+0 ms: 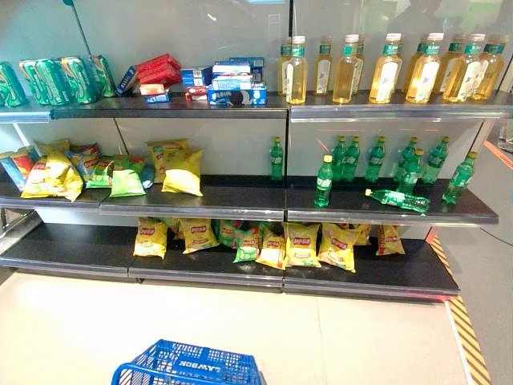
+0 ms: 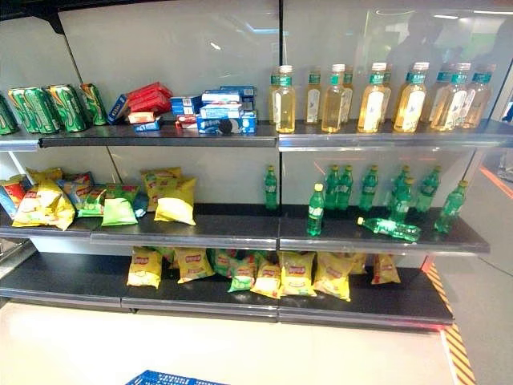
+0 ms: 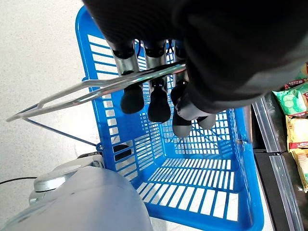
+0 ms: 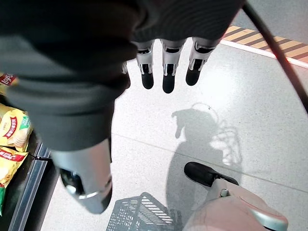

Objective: Pick up the snacks into the basket

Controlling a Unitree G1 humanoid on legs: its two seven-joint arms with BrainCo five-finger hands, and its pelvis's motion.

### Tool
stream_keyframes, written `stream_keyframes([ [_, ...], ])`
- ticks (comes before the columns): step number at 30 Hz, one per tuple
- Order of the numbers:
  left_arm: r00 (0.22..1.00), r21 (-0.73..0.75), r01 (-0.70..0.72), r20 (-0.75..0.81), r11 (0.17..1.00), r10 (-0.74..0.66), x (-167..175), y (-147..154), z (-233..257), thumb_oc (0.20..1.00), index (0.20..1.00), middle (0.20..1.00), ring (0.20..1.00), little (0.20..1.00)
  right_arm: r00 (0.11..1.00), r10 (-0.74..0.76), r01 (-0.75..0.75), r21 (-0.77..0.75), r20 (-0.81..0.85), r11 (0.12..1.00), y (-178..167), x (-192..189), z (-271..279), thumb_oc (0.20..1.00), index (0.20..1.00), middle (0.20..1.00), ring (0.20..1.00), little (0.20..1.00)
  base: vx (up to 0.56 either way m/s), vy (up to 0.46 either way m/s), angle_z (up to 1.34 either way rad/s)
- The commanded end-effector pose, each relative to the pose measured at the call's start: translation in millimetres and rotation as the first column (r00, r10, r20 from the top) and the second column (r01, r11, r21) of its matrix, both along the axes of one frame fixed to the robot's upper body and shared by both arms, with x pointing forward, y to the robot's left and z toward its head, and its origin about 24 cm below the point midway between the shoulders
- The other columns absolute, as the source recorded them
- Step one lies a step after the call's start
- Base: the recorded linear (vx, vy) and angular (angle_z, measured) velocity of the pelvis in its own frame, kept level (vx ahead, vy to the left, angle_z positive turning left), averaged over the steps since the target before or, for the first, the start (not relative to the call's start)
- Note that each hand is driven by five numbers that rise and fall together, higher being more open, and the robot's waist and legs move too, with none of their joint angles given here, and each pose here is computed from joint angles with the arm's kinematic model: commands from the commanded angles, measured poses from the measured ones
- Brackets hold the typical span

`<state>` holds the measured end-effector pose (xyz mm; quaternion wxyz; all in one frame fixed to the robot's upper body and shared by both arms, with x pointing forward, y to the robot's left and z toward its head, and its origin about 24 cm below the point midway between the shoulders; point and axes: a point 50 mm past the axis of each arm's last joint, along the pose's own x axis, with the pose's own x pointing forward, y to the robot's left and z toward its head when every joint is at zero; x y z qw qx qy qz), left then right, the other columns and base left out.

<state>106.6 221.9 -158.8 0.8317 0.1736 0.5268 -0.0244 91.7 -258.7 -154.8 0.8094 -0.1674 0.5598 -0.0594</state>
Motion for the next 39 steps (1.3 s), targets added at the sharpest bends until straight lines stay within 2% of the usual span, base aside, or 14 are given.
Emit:
stream_keyframes([
  [1, 0.999, 0.057, 0.036, 0.019, 0.998, -0.037, 9.5, 11.9, 5.0, 0.200, 0.200, 0.200, 0.200, 0.200, 1.000, 0.020, -0.020, 0.003, 0.007, 1.000, 3.4, 5.3, 0.0, 1.000, 1.000, 1.000, 1.000, 1.000, 0.00, 0.000, 0.00],
  [11, 0.999, 0.064, -0.006, 0.046, 0.998, 0.003, 16.3, 17.7, 8.4, 0.200, 0.200, 0.200, 0.200, 0.200, 1.000, 0.006, -0.006, 0.006, 0.029, 1.000, 2.3, 9.0, 1.4, 1.000, 1.000, 1.000, 1.000, 1.000, 0.01, -0.031, 0.06],
  [16, 0.995, 0.076, -0.077, 0.076, 0.994, 0.071, 19.6, 30.3, 12.9, 0.200, 0.200, 0.200, 0.200, 0.200, 0.999, 0.009, -0.010, 0.013, 0.047, 1.000, 2.8, 9.7, 2.0, 1.000, 1.000, 1.000, 1.000, 1.000, 0.02, -0.152, 0.15],
  [21, 0.976, 0.077, -0.187, 0.128, 0.979, 0.176, 23.0, 44.2, 18.7, 0.200, 0.200, 0.200, 0.200, 0.200, 0.993, 0.049, -0.049, 0.002, 0.111, 0.999, -2.0, 26.9, 9.7, 1.000, 1.000, 1.000, 1.000, 1.000, 0.06, -0.156, 0.01],
  [33, 0.977, 0.096, -0.209, 0.052, 0.973, 0.205, -7.1, 43.9, 9.5, 0.200, 0.200, 0.200, 0.200, 0.200, 0.970, 0.147, -0.140, -0.048, 0.196, 0.989, -0.5, 63.1, 23.1, 1.000, 1.000, 1.000, 1.000, 1.000, 0.36, 0.112, -0.11],
  [39, 0.990, 0.138, -0.139, 0.041, 0.981, 0.134, -4.6, 50.9, 12.4, 0.200, 0.200, 0.200, 0.200, 0.200, 0.977, 0.136, -0.133, -0.031, 0.166, 0.991, 5.0, 54.7, 17.4, 1.000, 1.000, 1.000, 1.000, 1.000, 0.43, 0.298, -0.57],
])
